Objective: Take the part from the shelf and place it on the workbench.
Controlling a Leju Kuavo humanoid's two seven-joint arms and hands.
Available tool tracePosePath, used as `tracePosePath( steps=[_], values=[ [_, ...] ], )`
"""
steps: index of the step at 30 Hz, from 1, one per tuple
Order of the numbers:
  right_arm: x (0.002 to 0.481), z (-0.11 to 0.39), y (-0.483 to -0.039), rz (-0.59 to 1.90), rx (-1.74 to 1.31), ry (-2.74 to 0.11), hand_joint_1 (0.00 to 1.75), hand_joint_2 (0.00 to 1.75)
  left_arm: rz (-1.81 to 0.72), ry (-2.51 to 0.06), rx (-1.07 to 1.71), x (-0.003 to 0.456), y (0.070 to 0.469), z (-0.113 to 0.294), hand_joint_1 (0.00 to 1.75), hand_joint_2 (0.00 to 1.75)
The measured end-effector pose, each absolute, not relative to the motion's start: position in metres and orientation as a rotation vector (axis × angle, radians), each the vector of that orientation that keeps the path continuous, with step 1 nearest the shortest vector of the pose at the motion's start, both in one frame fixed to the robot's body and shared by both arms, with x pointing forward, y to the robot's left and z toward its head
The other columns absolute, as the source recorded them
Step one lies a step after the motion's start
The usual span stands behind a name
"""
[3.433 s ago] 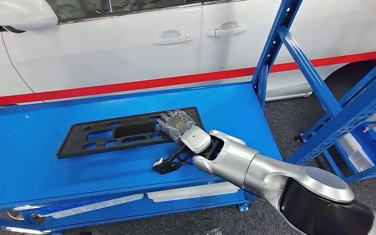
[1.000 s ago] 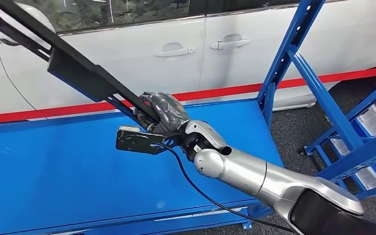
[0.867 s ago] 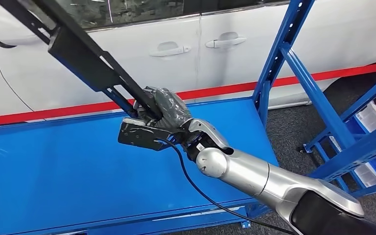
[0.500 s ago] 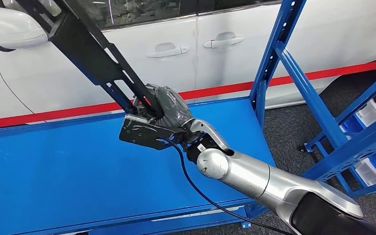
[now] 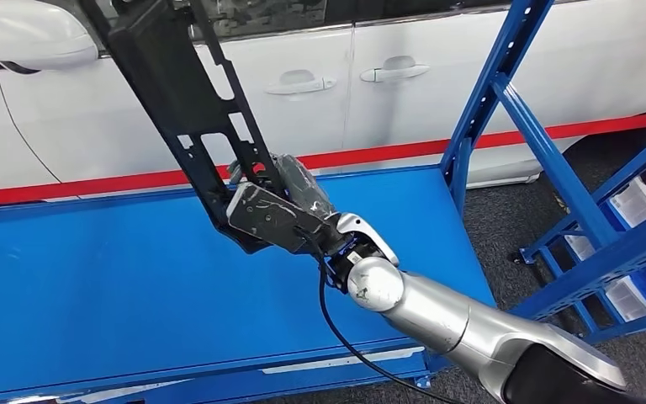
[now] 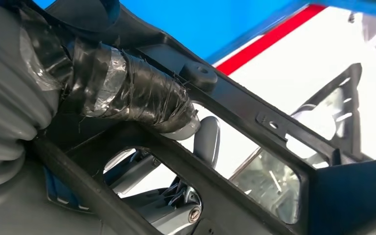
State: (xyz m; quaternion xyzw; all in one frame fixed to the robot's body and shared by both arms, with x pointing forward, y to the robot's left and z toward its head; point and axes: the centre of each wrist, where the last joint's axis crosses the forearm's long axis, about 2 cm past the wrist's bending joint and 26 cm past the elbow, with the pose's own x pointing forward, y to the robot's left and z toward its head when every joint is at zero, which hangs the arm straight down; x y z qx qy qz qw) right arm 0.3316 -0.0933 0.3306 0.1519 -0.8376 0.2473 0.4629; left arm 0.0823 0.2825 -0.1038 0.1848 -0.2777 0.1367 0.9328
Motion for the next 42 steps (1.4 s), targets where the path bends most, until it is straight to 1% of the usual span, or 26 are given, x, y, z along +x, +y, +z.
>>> tracePosePath(
  steps=[6,13,21,30,37,42],
  values=[
    [0.331,0.336,-0.099,0.538,0.418,-2.069,1.75,1.75,0.297,-0.542,0.396,0.082,0.282,-0.104,0.00,1.75],
    [0.331,0.339,-0.109,0.495,0.360,-2.099,1.75,1.75,0.390,-0.482,0.404,0.080,0.289,-0.104,0.00,1.75],
    [0.332,0.343,-0.120,0.480,0.335,-2.119,1.75,1.75,0.638,-0.356,0.417,0.083,0.302,-0.104,0.00,1.75],
    [0.333,0.344,-0.126,0.481,0.316,-2.122,1.75,1.75,0.662,-0.338,0.413,0.085,0.304,-0.103,0.00,1.75],
    [0.334,0.347,-0.131,0.473,0.302,-2.131,1.75,1.75,0.648,-0.224,0.421,0.083,0.311,-0.103,0.00,1.75],
    [0.335,0.348,-0.134,0.478,0.285,-2.132,1.75,1.75,0.636,-0.192,0.417,0.081,0.313,-0.104,0.00,1.75]
  ],
)
